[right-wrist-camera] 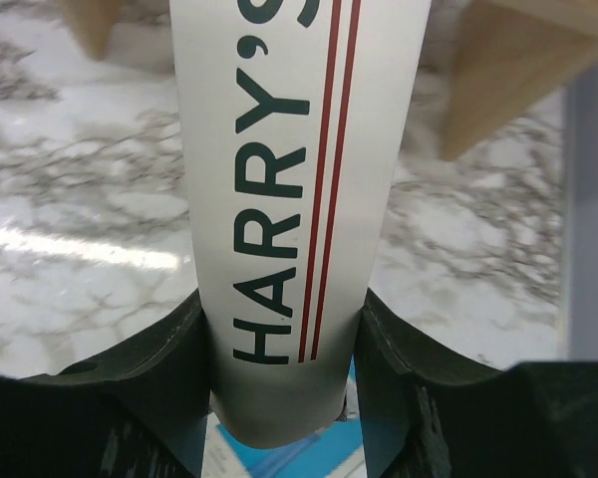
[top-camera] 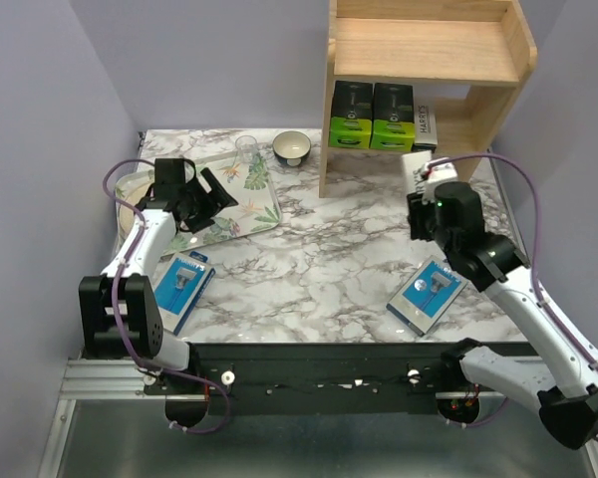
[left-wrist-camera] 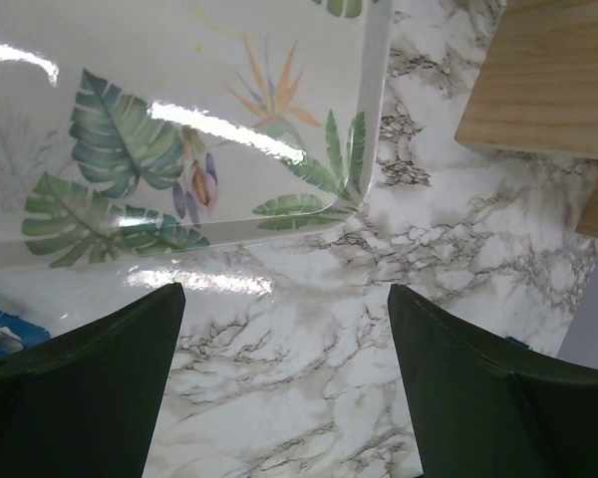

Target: Place and organize the shaving razors onto the shelf

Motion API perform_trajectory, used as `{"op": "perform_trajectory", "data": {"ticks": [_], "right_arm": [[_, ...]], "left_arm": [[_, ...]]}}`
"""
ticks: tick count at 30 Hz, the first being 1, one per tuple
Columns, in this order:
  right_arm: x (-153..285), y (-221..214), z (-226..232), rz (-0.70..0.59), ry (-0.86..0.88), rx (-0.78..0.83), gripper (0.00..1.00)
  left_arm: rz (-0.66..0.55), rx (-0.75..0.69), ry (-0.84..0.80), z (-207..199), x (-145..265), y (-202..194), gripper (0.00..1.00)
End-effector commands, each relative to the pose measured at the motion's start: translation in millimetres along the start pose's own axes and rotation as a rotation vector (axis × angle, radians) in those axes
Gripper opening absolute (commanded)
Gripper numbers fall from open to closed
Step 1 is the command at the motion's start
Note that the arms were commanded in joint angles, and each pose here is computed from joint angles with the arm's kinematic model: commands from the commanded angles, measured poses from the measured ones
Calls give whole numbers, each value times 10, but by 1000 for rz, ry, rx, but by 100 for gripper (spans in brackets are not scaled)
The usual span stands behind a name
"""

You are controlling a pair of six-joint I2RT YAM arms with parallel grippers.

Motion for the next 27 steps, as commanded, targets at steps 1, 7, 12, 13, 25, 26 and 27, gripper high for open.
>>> {"op": "perform_trajectory", "data": {"ticks": [1, 7, 12, 13, 25, 26, 27], "right_arm": [[90, 101, -548, -47, -219, 64, 54], [-140, 487, -902, -168, -298, 67, 54], [-430, 773, -1273, -155, -348, 14, 50], [-587, 745, -1308, -123, -349, 15, 50], [-1168, 966, -1551, -105, -312, 4, 50], [-1174, 1027, -1558, -125, -312, -1, 50], [-1254, 1003, -1556, -115, -306, -5, 50]], "left_arm": [[-21, -77, -78, -312, -33, 83, 92], [2, -143, -87, -395, -92, -38, 92], [1, -157, -81, -336, -33, -111, 92], [8, -157, -72, -295, -42, -147, 92], [8, -159, -59, -128, 27, -275, 93], [7, -157, -59, -120, 23, -275, 93], [5, -156, -57, -112, 27, -276, 93]]}}
Point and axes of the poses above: each gripper's point midway between its finger pads, its own x axis back along the fingers, its own z axis along the line the jaws close on, y = z × x, the point moved 7 cm from there along x, back along the fingers, and after that the axes turned 2 degrees about x, right-handed, at the moved point
